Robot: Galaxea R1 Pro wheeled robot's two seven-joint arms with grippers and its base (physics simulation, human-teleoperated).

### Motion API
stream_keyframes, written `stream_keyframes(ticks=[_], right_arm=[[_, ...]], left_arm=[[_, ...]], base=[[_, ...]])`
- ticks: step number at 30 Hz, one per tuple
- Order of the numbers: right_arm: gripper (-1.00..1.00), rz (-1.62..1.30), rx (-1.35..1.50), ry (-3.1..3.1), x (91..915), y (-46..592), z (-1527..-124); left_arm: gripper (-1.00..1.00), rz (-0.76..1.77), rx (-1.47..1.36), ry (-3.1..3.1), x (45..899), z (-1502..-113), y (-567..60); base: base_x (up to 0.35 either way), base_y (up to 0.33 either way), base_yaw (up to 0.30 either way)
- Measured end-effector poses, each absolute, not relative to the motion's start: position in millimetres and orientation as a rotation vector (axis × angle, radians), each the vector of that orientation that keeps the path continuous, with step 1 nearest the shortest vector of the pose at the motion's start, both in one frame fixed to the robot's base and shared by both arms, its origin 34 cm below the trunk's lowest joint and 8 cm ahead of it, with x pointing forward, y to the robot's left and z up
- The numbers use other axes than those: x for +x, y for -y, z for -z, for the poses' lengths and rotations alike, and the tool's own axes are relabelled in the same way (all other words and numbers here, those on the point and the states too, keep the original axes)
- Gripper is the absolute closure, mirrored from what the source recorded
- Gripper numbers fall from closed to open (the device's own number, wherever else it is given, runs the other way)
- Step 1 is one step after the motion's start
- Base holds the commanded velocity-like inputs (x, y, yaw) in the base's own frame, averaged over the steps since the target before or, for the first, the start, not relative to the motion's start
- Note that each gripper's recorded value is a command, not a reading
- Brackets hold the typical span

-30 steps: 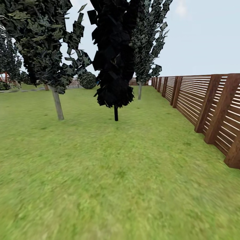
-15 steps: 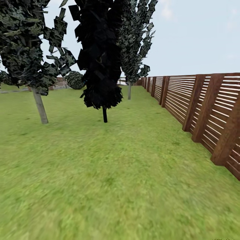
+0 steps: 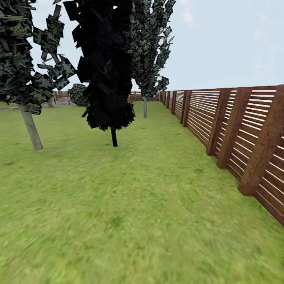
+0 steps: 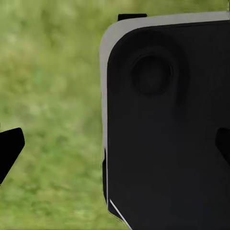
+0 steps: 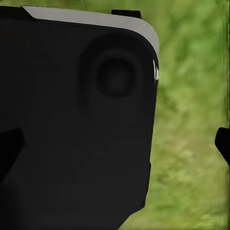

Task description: Take the three Easter eggs out of the wicker basket on the lawn in the garden, then place them on the lawn next to a single tree (choose any tree) so that all three eggs are next to the same tree and none are left in the basket.

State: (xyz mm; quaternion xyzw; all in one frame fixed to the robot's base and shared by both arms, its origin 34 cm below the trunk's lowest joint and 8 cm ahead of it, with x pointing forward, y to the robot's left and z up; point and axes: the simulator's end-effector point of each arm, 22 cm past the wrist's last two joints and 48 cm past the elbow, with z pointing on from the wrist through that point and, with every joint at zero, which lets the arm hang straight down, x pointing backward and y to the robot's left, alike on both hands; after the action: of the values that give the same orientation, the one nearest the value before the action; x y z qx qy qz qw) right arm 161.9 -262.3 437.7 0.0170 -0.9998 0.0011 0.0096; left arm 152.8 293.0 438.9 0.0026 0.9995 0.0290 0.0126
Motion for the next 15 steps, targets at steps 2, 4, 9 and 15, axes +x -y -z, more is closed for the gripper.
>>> stream_keyframes(ticks=[2, 4, 9, 15], right_arm=[[-1.0, -0.004, 0.055, 3.122, 161.9, 262.4, -437.7], [-1.0, -0.004, 0.06, 3.122, 161.8, 262.4, -437.8], [-1.0, -0.006, 0.064, 3.122, 161.7, 263.4, -437.8], [-1.0, -0.006, 0.067, 3.122, 161.7, 263.6, -437.8]], left_arm=[[-1.0, -0.095, 0.01, -3.11, 155.3, -439.1, -295.2], [-1.0, -0.098, 0.01, -3.106, 156.9, -439.3, -296.9], [-1.0, -0.097, 0.011, -3.103, 158.0, -439.3, -296.5], [-1.0, -0.087, 0.014, -3.103, 158.1, -439.2, -294.1]], base=[[0.301, -0.141, 0.0], [0.314, -0.12, 0.0], [0.301, -0.174, 0.0], [0.284, -0.198, 0.0]])
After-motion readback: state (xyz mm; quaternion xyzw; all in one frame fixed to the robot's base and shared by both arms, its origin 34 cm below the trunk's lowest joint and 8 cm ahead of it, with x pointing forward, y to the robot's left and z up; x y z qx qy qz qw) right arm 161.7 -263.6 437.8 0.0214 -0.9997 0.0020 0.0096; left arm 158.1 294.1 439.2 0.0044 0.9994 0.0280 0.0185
